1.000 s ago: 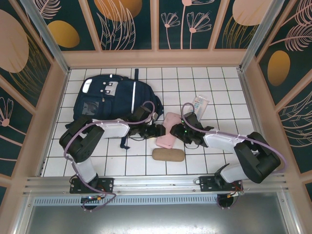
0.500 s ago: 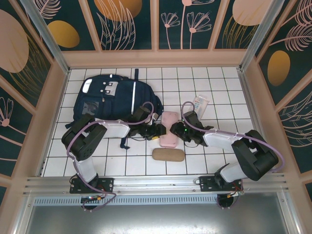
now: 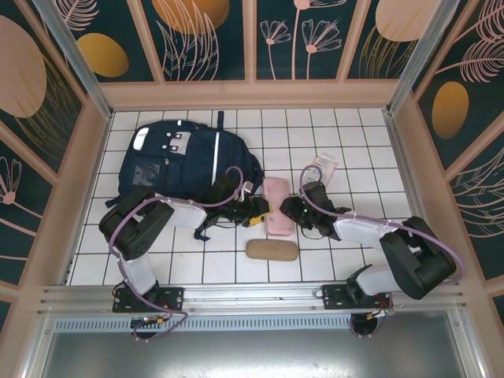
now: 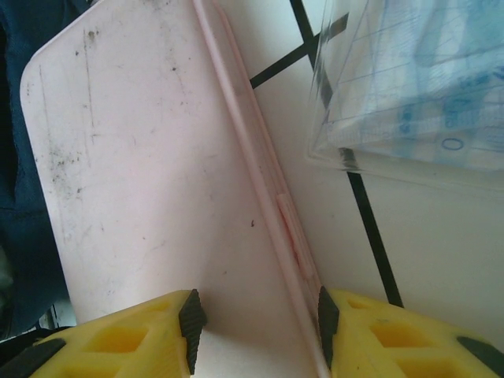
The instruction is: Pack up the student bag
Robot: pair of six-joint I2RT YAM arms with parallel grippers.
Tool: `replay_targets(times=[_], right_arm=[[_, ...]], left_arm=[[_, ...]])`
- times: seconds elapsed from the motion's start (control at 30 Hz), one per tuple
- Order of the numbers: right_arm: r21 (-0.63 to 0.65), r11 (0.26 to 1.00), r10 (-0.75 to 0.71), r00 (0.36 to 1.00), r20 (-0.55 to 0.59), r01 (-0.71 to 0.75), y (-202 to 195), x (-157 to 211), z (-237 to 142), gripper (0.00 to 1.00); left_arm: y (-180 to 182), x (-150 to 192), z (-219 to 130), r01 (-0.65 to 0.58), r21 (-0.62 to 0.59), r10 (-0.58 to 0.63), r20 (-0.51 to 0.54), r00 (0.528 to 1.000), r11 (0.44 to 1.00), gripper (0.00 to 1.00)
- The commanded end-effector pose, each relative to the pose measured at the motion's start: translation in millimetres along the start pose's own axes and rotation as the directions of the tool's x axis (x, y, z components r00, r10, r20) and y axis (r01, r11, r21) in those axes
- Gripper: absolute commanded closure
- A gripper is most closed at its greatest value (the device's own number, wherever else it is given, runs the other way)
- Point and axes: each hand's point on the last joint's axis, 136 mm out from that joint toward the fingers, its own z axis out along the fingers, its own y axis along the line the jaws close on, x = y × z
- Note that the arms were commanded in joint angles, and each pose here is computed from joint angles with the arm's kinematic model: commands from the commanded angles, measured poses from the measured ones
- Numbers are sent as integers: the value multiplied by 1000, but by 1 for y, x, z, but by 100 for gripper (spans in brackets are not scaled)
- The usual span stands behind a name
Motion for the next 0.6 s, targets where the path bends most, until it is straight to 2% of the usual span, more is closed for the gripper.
replay_targets(times=[0.0, 0.43, 0.57], right_arm=[[-28, 1000, -8, 995, -103, 5, 0, 25, -1, 54], [-92, 996, 11, 997, -79, -19, 10, 16, -14, 54], [-121, 992, 30, 996, -88, -41, 11, 16, -14, 54]], left_arm=[[-62, -9, -3, -113, 218, 108, 32, 994, 969, 47], [-55, -14, 5, -61, 238, 54, 33, 998, 969, 43], [-74, -14, 2, -60, 333, 54, 26, 998, 941, 48]])
